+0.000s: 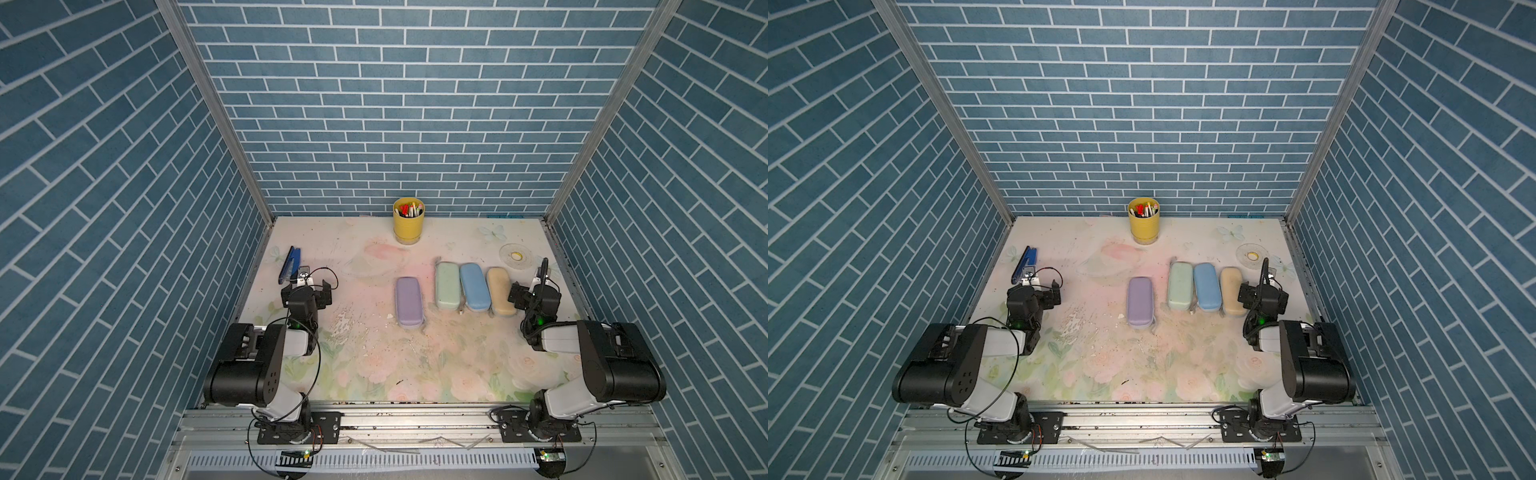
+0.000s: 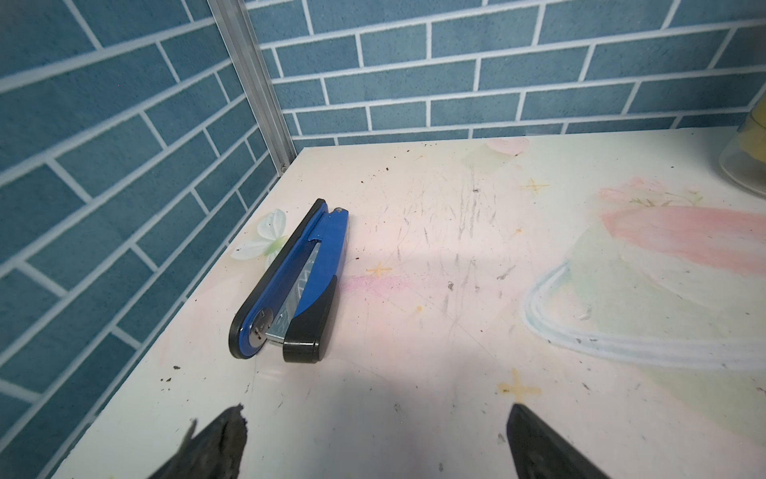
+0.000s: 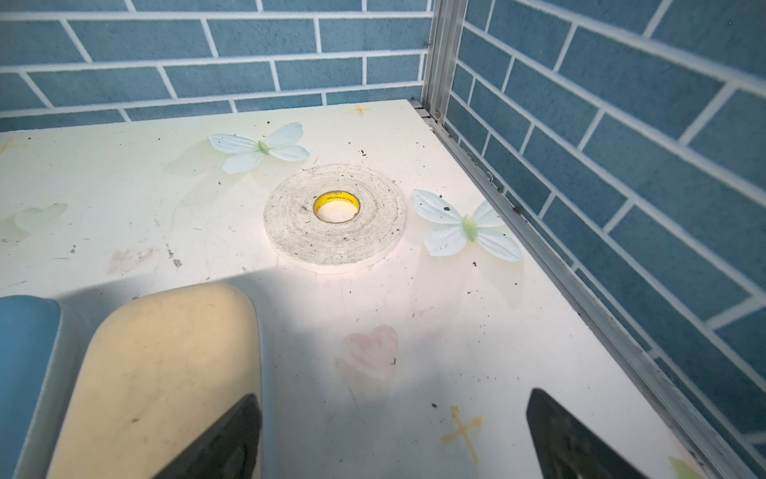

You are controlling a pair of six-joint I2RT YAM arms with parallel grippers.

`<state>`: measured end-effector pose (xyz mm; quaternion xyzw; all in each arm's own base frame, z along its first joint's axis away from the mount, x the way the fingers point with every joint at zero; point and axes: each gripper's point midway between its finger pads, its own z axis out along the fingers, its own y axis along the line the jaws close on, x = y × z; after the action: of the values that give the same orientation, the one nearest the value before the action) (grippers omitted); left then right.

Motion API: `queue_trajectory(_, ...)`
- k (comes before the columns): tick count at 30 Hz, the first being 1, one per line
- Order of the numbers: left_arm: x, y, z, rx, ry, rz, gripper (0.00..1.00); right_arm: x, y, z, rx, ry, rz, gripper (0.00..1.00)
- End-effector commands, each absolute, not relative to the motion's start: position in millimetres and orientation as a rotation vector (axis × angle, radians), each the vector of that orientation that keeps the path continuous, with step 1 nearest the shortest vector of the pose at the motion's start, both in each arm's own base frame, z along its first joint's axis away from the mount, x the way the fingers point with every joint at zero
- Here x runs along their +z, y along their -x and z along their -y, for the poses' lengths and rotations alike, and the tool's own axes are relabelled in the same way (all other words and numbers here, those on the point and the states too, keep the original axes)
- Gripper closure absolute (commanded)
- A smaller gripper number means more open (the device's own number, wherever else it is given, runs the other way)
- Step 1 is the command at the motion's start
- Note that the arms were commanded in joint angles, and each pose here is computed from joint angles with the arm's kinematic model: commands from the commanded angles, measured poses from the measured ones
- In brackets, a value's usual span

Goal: Put umbrellas into zippered umbrella sleeves
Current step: Reset both arms

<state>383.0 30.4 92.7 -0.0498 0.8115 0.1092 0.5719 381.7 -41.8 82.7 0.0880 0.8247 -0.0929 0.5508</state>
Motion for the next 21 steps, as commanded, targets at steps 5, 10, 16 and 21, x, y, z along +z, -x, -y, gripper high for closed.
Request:
queue_trajectory(5, 97.2, -387.6, -30.2, 0.252, 0.118, -1.897, 0.01, 89.8, -387.3, 43.0, -0.228, -0.198, -1.931, 0.01)
queue_trajectory(10, 97.9, -387.6, -29.7, 0.251, 0.117, -1.895, 0.01, 90.6, -387.3, 43.4, -0.228, -0.199, -1.929, 0.01)
queue_trajectory(16, 97.5, -387.5, -29.9, 0.252, 0.116, -1.897, 0.01, 90.4, -387.5, 43.1, -0.228, -0.199, -1.929, 0.01)
queue_trajectory(21, 96.6, -387.2, -30.0, 0.253, 0.116, -1.899, 0.01, 90.2, -387.4, 42.9, -0.227, -0.198, -1.930, 0.01)
